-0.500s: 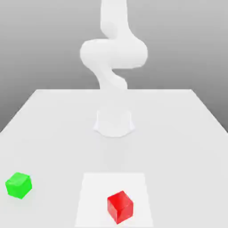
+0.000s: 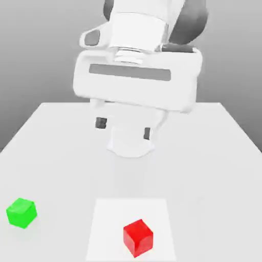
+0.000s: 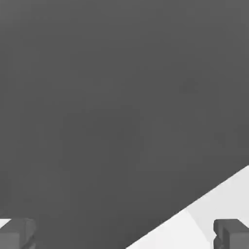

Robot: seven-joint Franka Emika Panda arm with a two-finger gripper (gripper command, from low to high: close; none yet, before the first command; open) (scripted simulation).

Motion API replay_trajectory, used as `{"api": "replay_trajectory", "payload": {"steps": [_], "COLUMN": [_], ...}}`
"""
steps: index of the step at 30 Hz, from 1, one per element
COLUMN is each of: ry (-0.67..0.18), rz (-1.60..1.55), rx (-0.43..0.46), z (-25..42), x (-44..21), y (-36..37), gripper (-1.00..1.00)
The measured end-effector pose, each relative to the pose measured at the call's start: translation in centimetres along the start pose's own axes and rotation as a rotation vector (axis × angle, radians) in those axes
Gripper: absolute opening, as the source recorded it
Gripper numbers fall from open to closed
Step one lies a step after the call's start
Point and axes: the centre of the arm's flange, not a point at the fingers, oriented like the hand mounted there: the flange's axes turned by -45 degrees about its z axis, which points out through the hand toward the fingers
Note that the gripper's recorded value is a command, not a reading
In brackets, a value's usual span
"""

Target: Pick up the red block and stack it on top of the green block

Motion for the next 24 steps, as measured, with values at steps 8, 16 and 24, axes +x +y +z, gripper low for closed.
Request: {"api": "replay_trajectory", "payload": {"steps": [8, 16, 24], "ry": [-0.218, -0.279, -0.278], "rz": [0.274, 0.351, 0.353], "rx": [-0.085, -0.103, -0.100], "z": [13.0, 21.4, 19.8], "x": [-5.9, -9.5, -9.0], "y": [1.2, 1.8, 1.7], "gripper": [0.00, -1.00, -1.00]}}
